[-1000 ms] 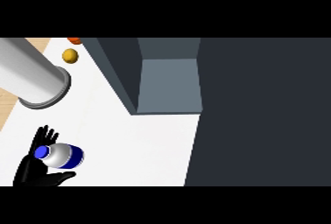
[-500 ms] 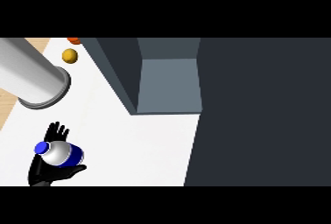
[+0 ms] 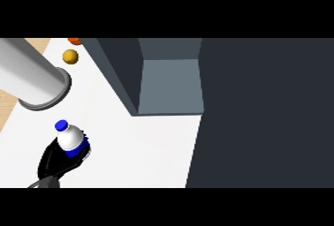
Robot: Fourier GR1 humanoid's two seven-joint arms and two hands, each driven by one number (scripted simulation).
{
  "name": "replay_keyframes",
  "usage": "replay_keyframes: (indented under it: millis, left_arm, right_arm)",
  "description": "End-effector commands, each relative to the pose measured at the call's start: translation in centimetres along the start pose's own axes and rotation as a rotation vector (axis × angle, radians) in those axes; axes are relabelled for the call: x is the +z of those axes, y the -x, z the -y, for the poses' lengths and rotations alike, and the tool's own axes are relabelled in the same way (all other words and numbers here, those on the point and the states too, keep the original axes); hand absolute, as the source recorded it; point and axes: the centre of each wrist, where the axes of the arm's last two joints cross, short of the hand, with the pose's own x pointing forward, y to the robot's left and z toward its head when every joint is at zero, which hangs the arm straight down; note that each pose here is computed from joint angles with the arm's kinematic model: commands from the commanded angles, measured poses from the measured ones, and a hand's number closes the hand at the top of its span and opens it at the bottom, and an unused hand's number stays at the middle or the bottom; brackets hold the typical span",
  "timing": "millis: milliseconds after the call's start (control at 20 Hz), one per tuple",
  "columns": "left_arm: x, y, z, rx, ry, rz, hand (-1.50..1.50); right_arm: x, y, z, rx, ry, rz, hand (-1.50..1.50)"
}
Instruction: Pick up the bottled water, place it into the cabinet and close the cabinet
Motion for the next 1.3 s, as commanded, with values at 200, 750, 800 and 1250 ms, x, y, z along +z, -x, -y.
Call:
replay_keyframes:
  millis: [200, 750, 800, 1250]
  left_arm:
    - [-1.4, 0.1, 2.0, -0.106, 0.108, 0.178, 1.5]
    - [-5.7, 3.5, 14.7, -0.066, 0.219, 0.197, 1.5]
    - [-5.3, 3.4, 14.3, -0.015, 0.232, 0.176, 1.5]
    - [-9.9, 0.1, 19.8, 0.04, 0.311, 0.181, 1.5]
  right_arm:
    - [1.9, -2.3, 0.7, -0.004, -0.003, 0.058, -1.5]
    - [1.2, -1.1, 3.4, 0.056, 0.076, 0.06, -1.5]
    - [3.3, -2.2, 3.4, 0.063, 0.062, 0.049, -1.5]
    - [1.8, -0.2, 6.1, 0.075, 0.113, 0.052, -1.5]
